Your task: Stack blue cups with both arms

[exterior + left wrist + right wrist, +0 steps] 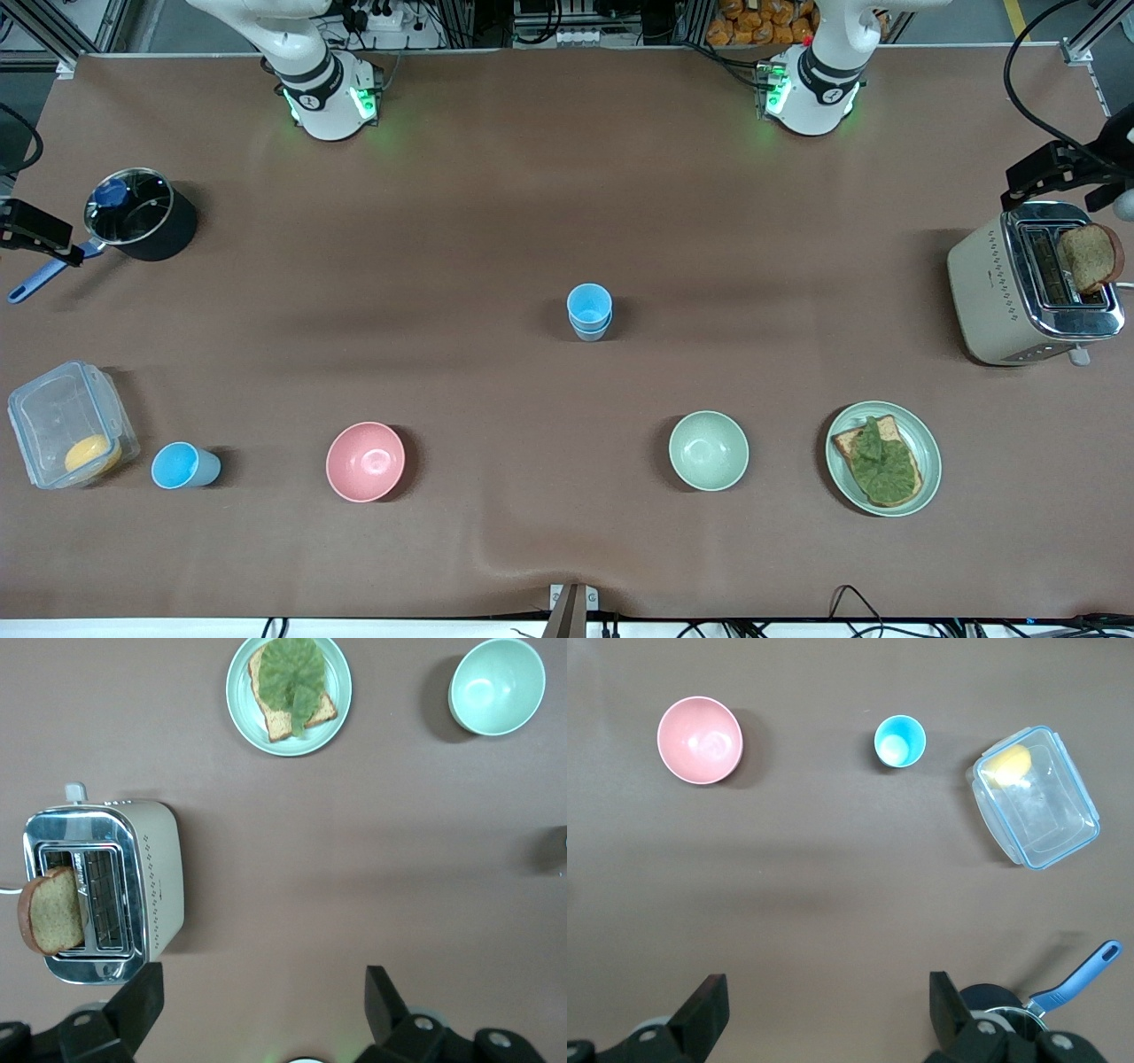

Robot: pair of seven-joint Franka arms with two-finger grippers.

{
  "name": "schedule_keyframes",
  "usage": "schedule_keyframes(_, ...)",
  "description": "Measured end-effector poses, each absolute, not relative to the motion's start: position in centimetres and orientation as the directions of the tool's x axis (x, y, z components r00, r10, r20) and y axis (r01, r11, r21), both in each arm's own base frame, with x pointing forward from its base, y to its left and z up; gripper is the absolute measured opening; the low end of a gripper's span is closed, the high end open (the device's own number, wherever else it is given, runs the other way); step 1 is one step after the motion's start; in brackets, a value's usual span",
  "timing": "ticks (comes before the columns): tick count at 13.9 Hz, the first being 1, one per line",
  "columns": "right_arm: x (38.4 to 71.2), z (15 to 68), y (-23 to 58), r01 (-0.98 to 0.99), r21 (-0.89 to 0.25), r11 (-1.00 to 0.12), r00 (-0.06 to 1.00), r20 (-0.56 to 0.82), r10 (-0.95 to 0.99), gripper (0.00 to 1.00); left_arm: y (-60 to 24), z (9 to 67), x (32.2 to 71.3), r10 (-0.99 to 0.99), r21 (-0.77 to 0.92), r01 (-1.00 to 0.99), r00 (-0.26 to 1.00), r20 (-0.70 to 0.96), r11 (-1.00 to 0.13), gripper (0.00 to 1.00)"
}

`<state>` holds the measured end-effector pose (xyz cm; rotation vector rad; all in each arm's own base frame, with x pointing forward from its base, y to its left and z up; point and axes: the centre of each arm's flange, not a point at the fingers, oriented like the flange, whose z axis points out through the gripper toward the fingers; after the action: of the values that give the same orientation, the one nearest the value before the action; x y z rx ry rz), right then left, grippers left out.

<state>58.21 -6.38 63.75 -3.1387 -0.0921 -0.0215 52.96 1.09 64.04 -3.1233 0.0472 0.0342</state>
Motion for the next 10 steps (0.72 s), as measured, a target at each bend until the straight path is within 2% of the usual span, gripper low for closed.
schedule_keyframes(10,59.0,62.7,-5.8,0.070,-0.008,-0.998,0.998,0.009,0.069,1.00,1.9,65.6,53.4,-0.018,-0.050,-0.017,1.000,0.013,-0.999,1.00)
